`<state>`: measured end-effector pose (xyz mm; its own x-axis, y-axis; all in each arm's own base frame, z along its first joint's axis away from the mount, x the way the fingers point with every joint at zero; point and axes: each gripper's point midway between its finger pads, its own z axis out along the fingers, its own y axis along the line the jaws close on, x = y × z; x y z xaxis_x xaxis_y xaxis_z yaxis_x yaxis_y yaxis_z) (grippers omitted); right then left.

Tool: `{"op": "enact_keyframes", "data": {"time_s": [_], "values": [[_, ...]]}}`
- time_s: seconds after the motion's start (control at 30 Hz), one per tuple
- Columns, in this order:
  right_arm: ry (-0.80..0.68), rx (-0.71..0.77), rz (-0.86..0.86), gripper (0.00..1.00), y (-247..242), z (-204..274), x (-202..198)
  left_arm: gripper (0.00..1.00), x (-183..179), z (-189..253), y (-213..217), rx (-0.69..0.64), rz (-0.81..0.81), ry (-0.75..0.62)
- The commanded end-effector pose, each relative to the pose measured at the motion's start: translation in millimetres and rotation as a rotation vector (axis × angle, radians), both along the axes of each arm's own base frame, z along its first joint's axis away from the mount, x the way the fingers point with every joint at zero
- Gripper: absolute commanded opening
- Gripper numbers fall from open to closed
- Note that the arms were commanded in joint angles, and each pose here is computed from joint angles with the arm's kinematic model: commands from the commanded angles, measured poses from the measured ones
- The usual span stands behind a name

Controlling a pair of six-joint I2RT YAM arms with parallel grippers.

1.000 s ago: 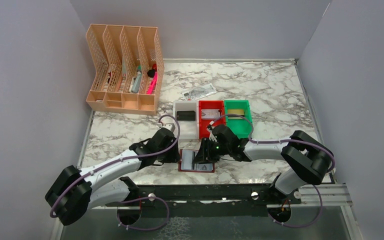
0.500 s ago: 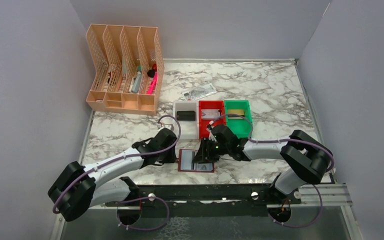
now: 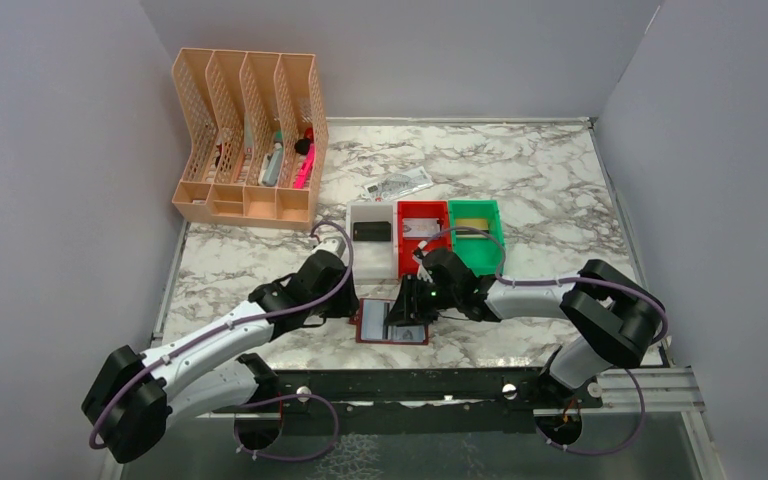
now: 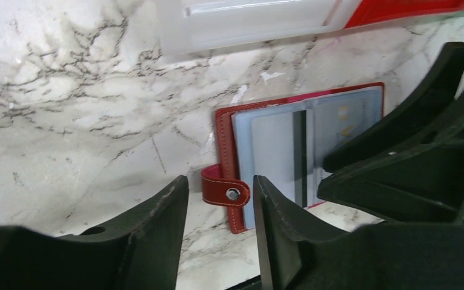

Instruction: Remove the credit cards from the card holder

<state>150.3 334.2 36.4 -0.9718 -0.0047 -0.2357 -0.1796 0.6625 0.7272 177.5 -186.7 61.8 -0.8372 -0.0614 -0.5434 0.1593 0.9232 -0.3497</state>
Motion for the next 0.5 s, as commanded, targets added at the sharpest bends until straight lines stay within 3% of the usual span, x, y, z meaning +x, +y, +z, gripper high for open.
{"op": "enact_keyframes", "data": {"time_s": [0.0, 0.23, 0.47], "values": [[-0.004, -0.018, -0.008, 0.42, 3.8, -2.4, 3.2, 0.49, 1.7, 16.7, -22.2, -0.096, -0.094, -0.045], [-0.008, -0.028, -0.025, 0.4, 5.5, -5.2, 8.1, 0.49, -9.5, -8.0, -38.5, -0.106, -0.194, 0.046], [-0.002, -0.078, -0.073, 0.38, -0.9, -14.9, 13.2, 0.49, -1.4, -7.0, -43.9, -0.104, -0.209, 0.017]]}}
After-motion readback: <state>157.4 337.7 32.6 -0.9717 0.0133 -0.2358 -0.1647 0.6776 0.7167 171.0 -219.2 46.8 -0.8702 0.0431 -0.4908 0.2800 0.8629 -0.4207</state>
